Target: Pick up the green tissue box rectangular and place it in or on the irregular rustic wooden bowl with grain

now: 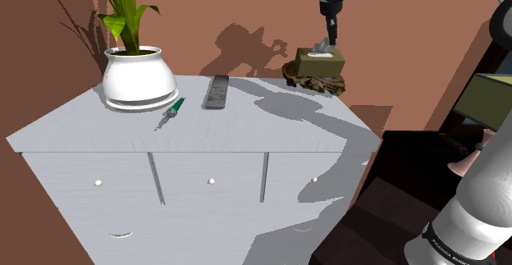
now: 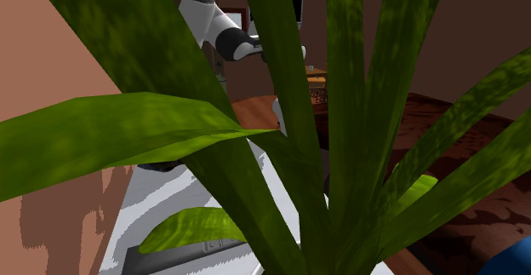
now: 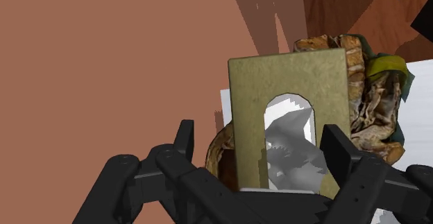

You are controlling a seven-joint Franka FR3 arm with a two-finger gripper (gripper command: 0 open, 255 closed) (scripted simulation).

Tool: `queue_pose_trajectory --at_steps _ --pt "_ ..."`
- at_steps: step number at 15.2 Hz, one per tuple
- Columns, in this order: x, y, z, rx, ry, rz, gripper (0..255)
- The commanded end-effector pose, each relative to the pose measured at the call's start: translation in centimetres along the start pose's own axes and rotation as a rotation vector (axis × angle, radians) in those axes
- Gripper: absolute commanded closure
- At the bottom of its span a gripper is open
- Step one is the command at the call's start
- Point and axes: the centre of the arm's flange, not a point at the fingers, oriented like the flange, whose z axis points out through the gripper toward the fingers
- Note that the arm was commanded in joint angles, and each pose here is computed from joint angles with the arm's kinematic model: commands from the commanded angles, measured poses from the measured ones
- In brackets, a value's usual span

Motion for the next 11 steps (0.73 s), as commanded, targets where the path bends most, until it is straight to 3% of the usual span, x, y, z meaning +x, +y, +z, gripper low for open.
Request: queue_pose_trajectory --at_steps 1,2,6,11 --pt "0.0 0.0 0.0 0.000 0.000 0.000 0" --pt "0.0 0.0 0.0 0.000 0.000 0.000 0" --pt "0.0 0.0 -5.0 0.000 0.000 0.000 0" --pt "0.0 0.0 -5.0 0.000 0.000 0.000 0"
